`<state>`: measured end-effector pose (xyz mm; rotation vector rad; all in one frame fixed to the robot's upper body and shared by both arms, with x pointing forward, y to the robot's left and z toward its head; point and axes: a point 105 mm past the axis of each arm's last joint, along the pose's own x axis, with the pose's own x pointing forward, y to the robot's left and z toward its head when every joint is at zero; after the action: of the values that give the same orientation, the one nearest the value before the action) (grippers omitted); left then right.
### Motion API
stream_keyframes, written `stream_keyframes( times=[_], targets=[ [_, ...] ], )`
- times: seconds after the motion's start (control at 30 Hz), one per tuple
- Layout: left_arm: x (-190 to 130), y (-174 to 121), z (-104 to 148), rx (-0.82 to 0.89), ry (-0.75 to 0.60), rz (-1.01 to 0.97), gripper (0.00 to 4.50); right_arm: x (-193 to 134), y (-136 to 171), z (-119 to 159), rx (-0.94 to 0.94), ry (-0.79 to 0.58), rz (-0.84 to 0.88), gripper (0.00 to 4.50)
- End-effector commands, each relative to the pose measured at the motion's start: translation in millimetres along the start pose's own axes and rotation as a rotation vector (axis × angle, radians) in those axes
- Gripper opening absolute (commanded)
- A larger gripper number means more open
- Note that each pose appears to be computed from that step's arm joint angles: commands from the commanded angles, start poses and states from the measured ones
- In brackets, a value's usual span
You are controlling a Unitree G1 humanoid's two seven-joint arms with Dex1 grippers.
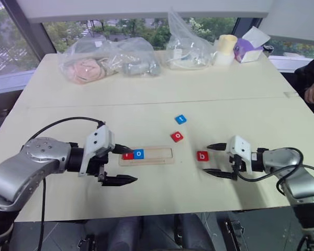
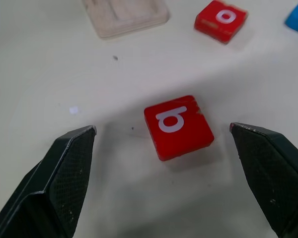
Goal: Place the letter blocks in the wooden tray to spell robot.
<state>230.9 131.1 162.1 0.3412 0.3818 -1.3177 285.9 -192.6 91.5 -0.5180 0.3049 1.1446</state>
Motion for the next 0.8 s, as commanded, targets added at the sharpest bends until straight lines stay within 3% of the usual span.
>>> stream_keyframes(
  times=[0.03,0.13,0.27,0.3,0.5,0.63,0.8],
  targets=[
    [-2,-1,5,0.034,-0.005,0.020,4.50,2,-5,1,-0.033,-0.011,0.030,4.44],
    [-1,-2,6,0.029,-0.013,0.027,4.50,4,-8,-6,-0.026,-0.001,0.060,3.65],
    [-4,-1,5,0.022,-0.010,0.046,4.50,7,-17,0,-0.002,-0.036,0.044,1.72],
    [-6,-1,3,0.019,-0.002,0.054,4.50,8,-19,3,0.005,-0.045,0.043,1.48],
    [-36,22,-11,-0.023,0.034,0.172,4.50,35,-5,66,-0.023,-0.132,0.156,1.36],
    [-49,19,-20,-0.063,0.046,0.154,4.50,72,4,83,-0.103,-0.009,0.217,1.36],
    [-60,28,-33,-0.062,0.089,0.220,4.50,113,7,111,-0.121,-0.040,0.231,1.36]
  ],
)
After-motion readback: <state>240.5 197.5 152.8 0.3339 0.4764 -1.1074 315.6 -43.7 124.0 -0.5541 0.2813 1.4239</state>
